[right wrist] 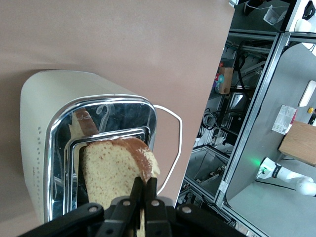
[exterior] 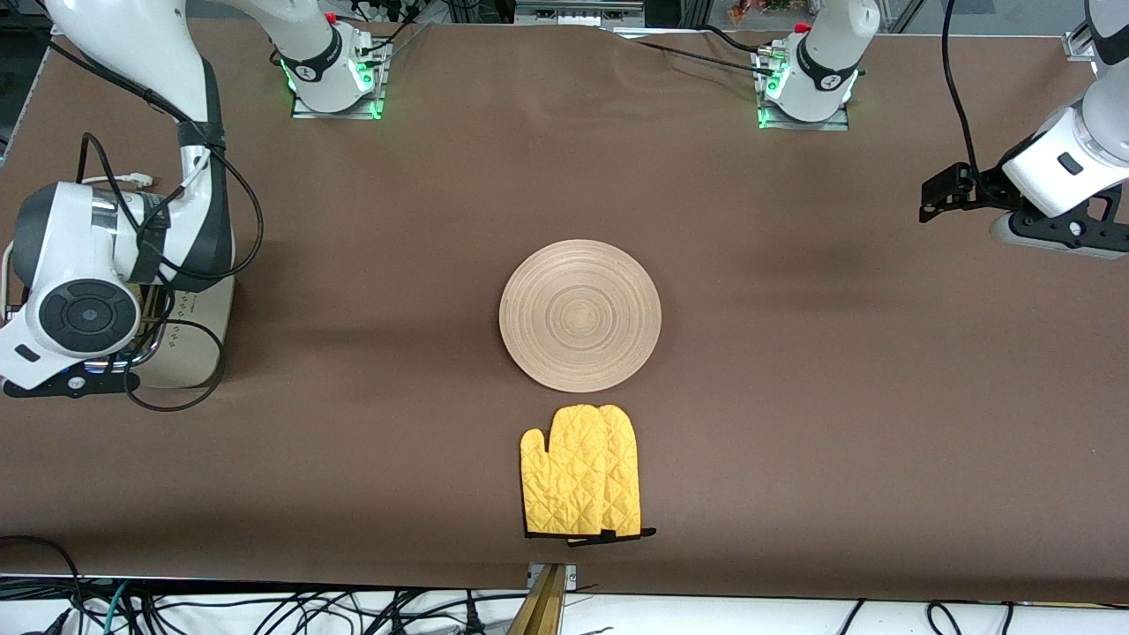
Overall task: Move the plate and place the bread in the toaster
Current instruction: 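Lower the bread into the toaster slot with the right gripper, then open the right gripper to release the bread in the slot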
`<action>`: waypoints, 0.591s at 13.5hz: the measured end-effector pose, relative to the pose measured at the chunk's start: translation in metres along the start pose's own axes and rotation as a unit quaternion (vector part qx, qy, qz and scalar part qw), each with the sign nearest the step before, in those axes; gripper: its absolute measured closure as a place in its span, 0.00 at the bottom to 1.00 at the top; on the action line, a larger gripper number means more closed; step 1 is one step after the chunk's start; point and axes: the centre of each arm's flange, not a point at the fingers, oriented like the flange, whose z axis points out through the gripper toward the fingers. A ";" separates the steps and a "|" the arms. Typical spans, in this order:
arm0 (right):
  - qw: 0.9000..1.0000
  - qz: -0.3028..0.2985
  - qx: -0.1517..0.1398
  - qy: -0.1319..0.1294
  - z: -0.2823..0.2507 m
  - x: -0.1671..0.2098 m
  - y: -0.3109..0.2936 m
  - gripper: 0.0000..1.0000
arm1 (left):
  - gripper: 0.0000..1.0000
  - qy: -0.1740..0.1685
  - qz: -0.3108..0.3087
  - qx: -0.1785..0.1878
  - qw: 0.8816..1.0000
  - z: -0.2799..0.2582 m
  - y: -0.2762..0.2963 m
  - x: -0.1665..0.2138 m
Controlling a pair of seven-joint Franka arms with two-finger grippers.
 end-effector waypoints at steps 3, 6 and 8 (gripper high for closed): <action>1.000 -0.003 0.004 0.013 0.005 0.000 -0.001 0.96 | 0.00 0.000 0.000 0.000 1.000 0.000 0.000 0.000; 0.999 0.012 0.018 0.026 0.022 -0.007 0.003 0.96 | 0.00 0.000 0.000 0.000 1.000 0.000 0.000 0.000; 0.999 0.032 0.036 0.020 0.031 -0.017 0.000 0.96 | 0.00 0.000 0.000 0.000 1.000 0.000 0.000 0.000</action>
